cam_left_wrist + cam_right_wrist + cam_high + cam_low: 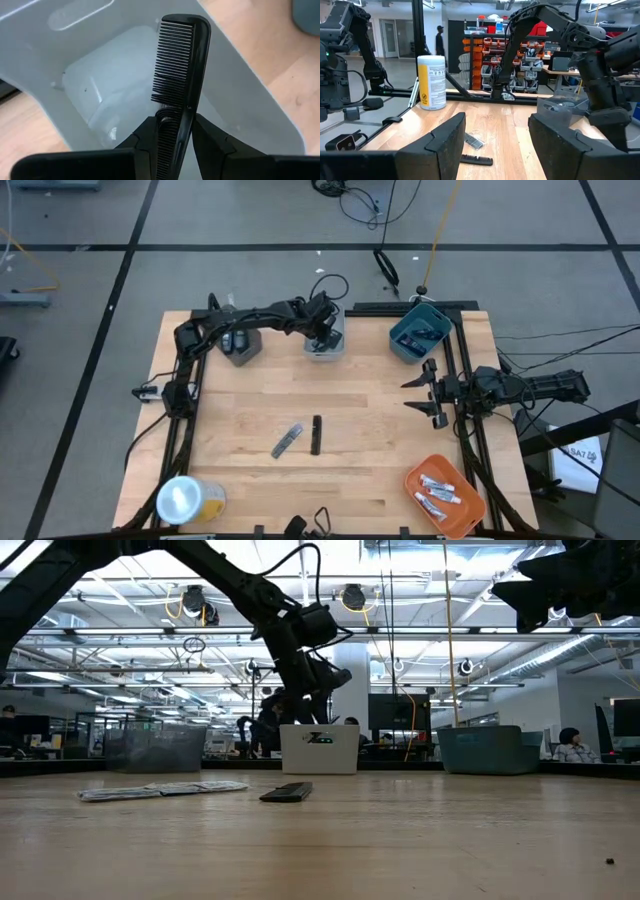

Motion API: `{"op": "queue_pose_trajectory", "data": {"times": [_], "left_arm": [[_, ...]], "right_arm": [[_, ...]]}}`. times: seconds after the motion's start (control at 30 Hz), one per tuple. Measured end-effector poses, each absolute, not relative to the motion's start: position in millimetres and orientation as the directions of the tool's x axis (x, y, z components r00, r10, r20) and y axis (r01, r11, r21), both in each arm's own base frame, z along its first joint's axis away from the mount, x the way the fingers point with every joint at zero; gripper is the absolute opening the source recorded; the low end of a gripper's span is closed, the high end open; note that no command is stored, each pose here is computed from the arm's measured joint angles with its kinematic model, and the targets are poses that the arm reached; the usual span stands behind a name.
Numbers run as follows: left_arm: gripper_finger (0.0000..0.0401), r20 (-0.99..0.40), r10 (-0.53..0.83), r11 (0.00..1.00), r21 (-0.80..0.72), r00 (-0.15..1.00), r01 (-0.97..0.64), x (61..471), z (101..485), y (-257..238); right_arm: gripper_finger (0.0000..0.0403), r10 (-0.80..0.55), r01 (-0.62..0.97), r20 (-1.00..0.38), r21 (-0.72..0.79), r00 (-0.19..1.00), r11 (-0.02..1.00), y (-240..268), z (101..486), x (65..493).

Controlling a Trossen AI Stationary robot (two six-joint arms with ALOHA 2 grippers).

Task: Pick & Place Travel size toiletries
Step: Put the black comb into the gray bin

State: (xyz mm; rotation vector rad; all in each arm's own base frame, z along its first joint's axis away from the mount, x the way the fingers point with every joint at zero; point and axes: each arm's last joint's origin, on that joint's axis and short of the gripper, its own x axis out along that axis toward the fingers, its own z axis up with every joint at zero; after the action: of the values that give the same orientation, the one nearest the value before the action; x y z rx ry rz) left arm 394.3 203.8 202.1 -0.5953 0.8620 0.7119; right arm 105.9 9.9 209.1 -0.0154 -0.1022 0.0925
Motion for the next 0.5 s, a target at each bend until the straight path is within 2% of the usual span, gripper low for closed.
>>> {"op": "queue_pose_trajectory", "data": {"times": [0.5], "left_arm": [[0.0088, -0.837, 0.309, 0.640, -0.168, 0.452, -0.749, 394.3, 201.7, 203.4]], "right_arm": [[0.0210, 0.093, -0.091, 0.098, -0.023, 0.991, 0.996, 9.9, 208.8, 105.9]]}}
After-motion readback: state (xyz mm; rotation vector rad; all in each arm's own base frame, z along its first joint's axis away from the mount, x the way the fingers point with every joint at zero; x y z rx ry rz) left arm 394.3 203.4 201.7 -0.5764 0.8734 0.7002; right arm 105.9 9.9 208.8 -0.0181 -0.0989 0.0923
